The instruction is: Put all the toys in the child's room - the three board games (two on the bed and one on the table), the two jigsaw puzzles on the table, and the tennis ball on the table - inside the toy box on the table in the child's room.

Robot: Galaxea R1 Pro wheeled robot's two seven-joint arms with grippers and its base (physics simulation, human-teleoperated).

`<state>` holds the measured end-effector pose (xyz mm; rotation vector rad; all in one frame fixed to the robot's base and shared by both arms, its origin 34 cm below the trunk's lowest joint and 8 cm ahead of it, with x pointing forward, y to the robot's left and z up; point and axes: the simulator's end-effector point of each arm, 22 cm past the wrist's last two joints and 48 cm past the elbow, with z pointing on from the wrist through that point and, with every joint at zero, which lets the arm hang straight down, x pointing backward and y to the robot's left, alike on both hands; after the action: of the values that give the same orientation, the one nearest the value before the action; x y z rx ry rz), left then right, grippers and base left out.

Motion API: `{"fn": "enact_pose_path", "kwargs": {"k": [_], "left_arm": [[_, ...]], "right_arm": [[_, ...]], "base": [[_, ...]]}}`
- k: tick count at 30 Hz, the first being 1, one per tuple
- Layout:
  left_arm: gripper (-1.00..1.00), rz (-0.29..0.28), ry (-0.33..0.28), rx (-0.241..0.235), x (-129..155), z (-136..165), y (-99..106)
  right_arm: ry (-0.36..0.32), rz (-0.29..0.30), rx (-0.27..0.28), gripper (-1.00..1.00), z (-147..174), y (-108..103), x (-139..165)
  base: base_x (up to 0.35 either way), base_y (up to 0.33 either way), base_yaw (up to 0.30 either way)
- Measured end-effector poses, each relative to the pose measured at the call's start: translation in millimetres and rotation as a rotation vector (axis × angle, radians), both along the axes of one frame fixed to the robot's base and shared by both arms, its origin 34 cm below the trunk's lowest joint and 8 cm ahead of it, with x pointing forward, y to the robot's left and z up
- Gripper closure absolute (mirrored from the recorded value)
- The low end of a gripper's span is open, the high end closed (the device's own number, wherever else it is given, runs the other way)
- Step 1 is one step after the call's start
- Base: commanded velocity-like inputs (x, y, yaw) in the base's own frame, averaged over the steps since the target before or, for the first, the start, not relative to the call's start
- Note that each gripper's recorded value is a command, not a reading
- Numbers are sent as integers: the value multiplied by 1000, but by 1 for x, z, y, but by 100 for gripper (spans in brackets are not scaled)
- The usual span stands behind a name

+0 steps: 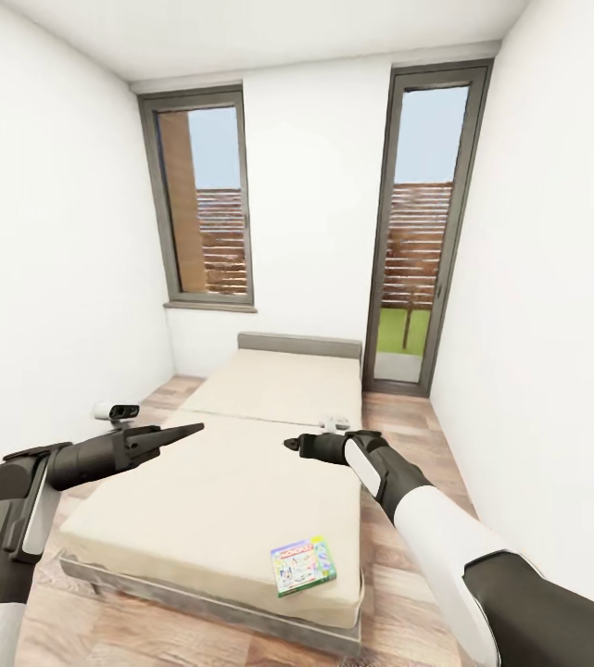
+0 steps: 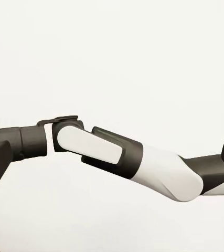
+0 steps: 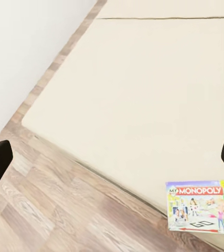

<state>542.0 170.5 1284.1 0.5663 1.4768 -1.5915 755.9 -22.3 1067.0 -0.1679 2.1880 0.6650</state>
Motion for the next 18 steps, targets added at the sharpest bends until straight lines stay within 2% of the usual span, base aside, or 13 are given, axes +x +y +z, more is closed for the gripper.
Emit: {"fn": "enact_pose_path", "kwargs": {"k": [5, 12, 18], "left_arm": [[-100, 0, 1, -1, 0, 0, 0], [-100, 0, 1, -1, 0, 0, 0], [-100, -1, 2, -1, 0, -1, 0]], "right_arm": [[-1, 0, -1, -100, 0, 0, 0], [-2, 0, 0, -100, 0, 0, 0], [0, 0, 1, -100, 0, 0, 0]], "base": [[0, 144, -110], [5, 33, -31], [68, 131, -166]]}}
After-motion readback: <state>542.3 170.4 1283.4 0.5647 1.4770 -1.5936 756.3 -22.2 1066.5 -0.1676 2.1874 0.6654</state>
